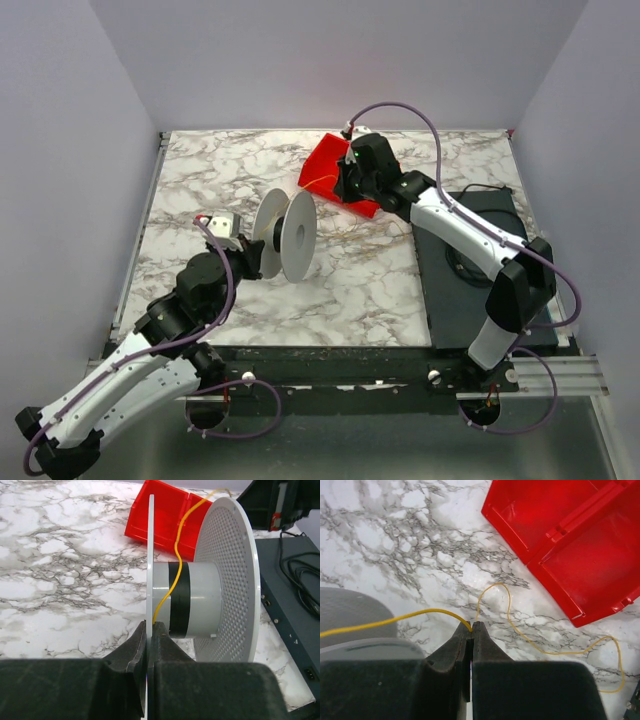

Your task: Wrap the cables

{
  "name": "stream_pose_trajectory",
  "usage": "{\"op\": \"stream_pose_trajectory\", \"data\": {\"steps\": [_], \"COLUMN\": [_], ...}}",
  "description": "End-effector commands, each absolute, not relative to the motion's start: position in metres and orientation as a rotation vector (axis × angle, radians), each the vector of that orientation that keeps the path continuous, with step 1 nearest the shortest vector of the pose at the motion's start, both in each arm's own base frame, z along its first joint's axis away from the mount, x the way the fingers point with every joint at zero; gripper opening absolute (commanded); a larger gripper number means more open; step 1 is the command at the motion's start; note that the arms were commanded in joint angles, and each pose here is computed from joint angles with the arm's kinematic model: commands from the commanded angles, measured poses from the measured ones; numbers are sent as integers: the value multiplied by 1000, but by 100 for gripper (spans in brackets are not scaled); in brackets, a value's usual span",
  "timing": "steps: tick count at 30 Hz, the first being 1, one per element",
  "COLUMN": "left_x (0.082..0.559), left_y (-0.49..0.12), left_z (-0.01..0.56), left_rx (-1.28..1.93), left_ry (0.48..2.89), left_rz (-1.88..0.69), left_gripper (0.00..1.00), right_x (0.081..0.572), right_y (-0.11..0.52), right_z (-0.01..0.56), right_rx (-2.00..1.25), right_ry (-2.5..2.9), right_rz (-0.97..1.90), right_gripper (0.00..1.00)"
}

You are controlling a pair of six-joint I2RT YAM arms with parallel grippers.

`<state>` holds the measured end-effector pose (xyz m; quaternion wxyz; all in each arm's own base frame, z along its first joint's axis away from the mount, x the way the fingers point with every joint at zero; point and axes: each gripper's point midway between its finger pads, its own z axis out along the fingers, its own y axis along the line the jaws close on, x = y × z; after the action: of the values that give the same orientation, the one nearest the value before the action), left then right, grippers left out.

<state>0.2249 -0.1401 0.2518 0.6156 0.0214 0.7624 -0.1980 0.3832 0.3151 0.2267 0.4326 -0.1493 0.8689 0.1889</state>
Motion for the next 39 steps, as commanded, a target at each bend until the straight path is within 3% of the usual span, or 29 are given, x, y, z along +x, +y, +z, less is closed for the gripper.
{"op": "stream_pose_trajectory", "data": {"steps": [1, 6, 11, 18, 27, 39], "left_x": [222, 221, 221, 223, 227, 243], "left_y": [-127, -121, -120, -119, -111, -103], "left_z": [303, 342, 368, 394, 418, 436], "left_rx": [-18, -48, -48, -83, -185, -318], "left_ry": [1674, 1623, 1605, 1567, 1532, 1504], "left_rz": [-477, -488, -487, -507, -519, -464], "left_gripper": [0, 0, 0, 0, 0, 0], "right_x": [383, 367, 355, 343, 336, 285], "right_y": [330, 355, 379, 396, 413, 448], "right_z": [221, 204, 200, 200, 195, 171], "right_rx": [-400, -455, -471, -438, -365, -365], "right_ry": [2098, 2059, 1996, 1881, 1800, 1792], "right_rz": [626, 829, 1037, 1256, 1400, 1701], "right_gripper": [4, 15, 34, 53, 57, 56]}}
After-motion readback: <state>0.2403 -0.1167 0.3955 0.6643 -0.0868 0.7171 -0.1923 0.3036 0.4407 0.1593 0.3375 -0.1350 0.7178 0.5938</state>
